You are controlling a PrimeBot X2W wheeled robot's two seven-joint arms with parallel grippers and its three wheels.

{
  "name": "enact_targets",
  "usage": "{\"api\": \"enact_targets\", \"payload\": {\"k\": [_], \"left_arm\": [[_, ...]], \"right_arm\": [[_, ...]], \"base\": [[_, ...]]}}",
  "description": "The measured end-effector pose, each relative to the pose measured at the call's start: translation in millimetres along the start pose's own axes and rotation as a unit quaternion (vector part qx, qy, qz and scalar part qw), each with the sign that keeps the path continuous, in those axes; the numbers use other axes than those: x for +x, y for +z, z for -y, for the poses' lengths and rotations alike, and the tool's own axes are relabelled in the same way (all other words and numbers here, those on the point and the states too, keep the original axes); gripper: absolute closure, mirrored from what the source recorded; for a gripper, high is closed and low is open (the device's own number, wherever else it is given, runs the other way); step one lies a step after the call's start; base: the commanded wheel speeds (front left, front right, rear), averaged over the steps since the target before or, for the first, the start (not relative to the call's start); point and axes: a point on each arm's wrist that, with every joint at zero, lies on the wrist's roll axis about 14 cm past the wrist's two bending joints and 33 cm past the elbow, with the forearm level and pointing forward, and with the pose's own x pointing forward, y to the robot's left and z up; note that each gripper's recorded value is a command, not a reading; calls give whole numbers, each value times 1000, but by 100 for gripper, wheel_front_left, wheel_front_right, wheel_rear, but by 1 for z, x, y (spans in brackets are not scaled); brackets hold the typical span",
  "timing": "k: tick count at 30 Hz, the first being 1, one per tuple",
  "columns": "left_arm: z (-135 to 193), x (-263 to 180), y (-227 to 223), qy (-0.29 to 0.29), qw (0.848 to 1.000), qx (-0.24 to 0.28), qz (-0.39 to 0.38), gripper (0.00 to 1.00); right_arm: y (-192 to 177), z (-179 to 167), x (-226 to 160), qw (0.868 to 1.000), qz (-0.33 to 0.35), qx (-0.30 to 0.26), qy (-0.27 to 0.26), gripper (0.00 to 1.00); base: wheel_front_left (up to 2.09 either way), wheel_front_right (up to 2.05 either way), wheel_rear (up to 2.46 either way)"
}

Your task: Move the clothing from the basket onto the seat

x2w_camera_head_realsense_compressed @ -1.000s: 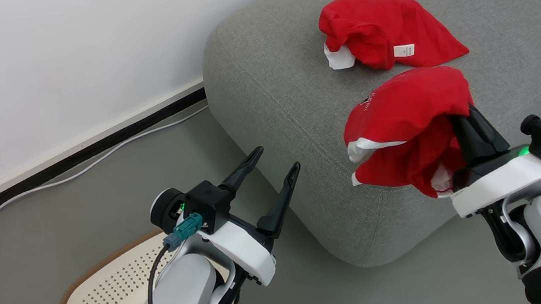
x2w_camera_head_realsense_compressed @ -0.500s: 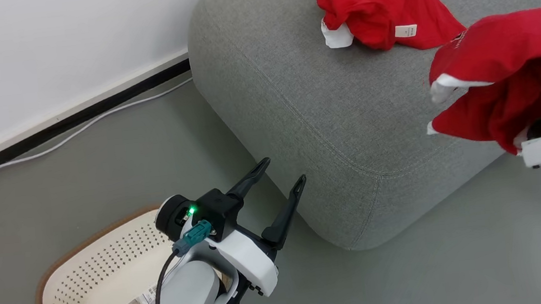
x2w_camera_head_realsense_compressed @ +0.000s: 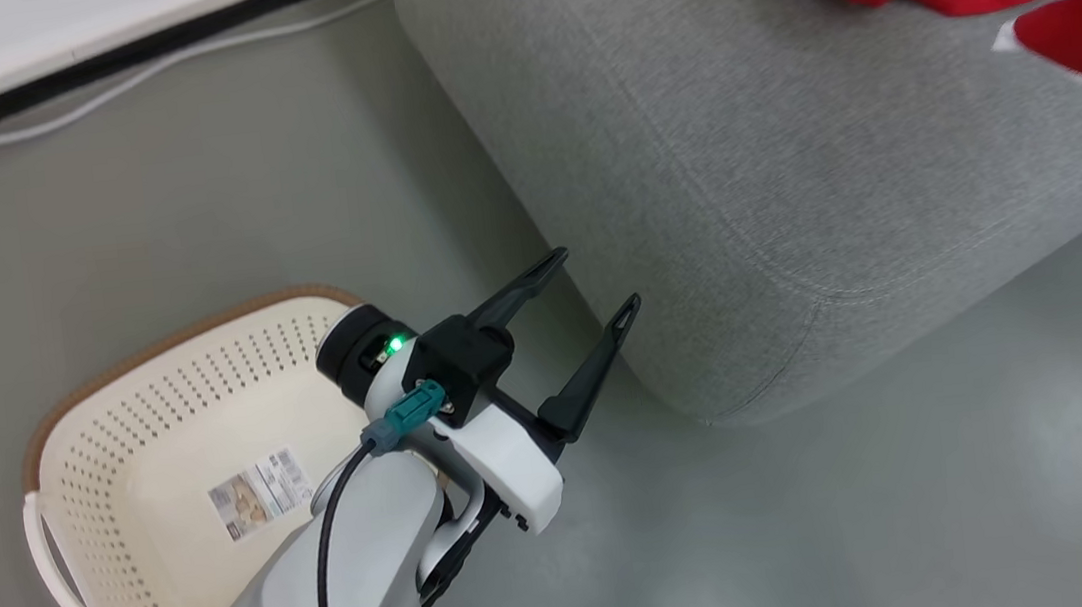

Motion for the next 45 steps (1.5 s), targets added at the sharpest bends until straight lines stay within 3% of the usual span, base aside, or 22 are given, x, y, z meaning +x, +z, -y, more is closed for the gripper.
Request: {"api": "enact_targets", "payload": {"k": [9, 18, 23, 29, 36, 45], "left_arm": [[-20, 2, -7, -14, 1000, -12, 19, 0], [-55, -10, -23, 10, 999, -26, 22, 0], [-71, -24, -48, 30, 998, -46, 5, 0], [-89, -42, -74, 61, 995, -74, -12, 0], [-104, -63, -94, 94, 991, -93, -30, 0], [-113, -76, -107, 117, 987, -103, -41, 0]], "right_arm": [[-8, 7, 61, 999, 8, -22, -36, 100], [-13, 6, 121, 996, 19, -55, -63, 100], [-11, 20, 146, 991, 34, -72, -108, 100], [-3, 13, 162, 980, 86, -86, -156, 100], [-70, -42, 155, 984, 49, -54, -162, 100], [-148, -103, 159, 994, -62, 1, -90, 100]], "base": [[0, 0, 0], [0, 0, 0], [0, 0, 0], [0, 0, 0], [0, 0, 0], [0, 0, 0]]}}
